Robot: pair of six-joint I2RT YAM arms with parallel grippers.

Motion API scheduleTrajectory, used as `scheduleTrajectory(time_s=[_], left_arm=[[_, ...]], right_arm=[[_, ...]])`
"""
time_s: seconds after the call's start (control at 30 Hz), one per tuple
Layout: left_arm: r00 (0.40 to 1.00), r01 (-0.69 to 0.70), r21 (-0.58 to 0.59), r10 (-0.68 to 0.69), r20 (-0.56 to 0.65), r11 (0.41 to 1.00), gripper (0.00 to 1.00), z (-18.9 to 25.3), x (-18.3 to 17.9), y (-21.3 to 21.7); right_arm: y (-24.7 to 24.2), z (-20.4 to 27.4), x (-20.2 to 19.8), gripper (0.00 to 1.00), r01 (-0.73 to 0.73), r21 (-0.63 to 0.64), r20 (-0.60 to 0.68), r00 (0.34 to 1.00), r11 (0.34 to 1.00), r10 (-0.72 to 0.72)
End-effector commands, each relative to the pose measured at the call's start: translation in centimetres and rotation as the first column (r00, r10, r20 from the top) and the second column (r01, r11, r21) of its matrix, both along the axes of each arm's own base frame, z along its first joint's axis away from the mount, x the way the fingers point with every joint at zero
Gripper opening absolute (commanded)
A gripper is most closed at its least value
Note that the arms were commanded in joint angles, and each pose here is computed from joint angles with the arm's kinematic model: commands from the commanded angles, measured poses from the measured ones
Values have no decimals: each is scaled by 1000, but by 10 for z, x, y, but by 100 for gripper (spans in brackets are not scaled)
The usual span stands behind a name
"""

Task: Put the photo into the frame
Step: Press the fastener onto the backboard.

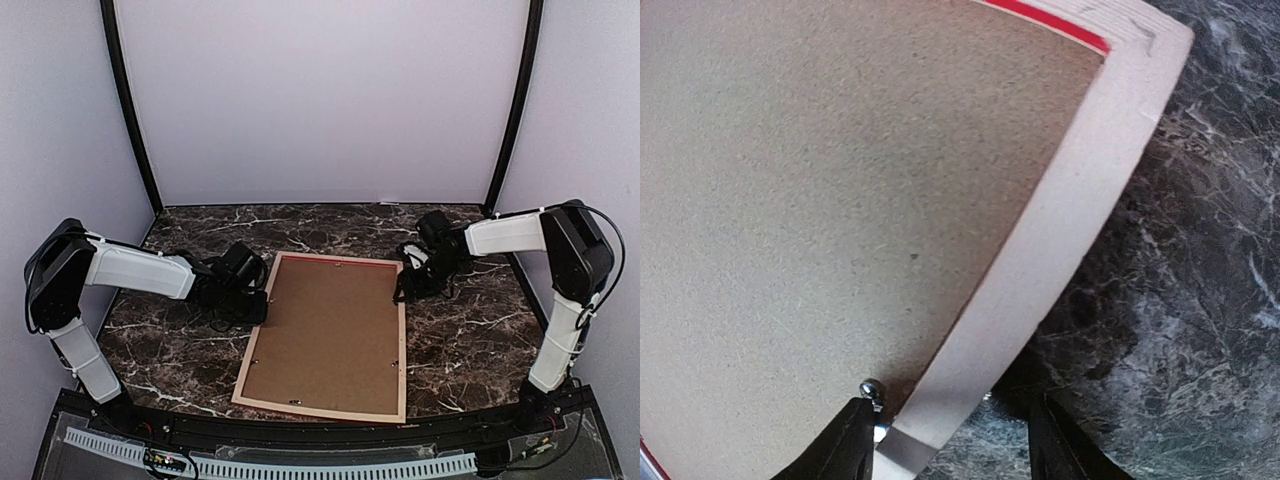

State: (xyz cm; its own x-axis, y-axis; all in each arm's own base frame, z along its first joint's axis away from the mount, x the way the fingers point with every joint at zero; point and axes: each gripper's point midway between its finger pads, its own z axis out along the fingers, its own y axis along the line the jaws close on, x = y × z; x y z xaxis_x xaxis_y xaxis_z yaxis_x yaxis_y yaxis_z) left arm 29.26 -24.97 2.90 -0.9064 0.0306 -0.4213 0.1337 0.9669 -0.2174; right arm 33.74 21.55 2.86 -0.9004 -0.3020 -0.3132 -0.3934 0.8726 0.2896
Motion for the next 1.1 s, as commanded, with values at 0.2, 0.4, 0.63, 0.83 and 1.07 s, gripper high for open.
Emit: scheduleTrajectory(time_s=[0.2, 0.4, 0.63, 0.83, 1.07], left_arm=[[998, -2, 9, 2, -60, 1000, 3, -17, -19, 8], [998, -21, -18, 20, -59, 1000, 0, -19, -21, 8], [995, -87, -37, 85, -45, 996, 0, -17, -25, 19], [986, -158, -41, 154, -70, 987, 0, -22, -31, 26], [981, -171, -48, 165, -103, 984, 0, -29, -32, 22]], right_arm=[[7, 13, 20, 47, 103, 96, -3, 995, 990, -103], [15, 9, 38, 41, 121, 122, 0, 993, 985, -122], [33, 9, 66, 33, 94, 159, 22, 995, 983, -99], [52, 14, 89, 33, 47, 202, 49, 997, 978, -59], [55, 28, 99, 46, 38, 190, 93, 994, 981, -56]])
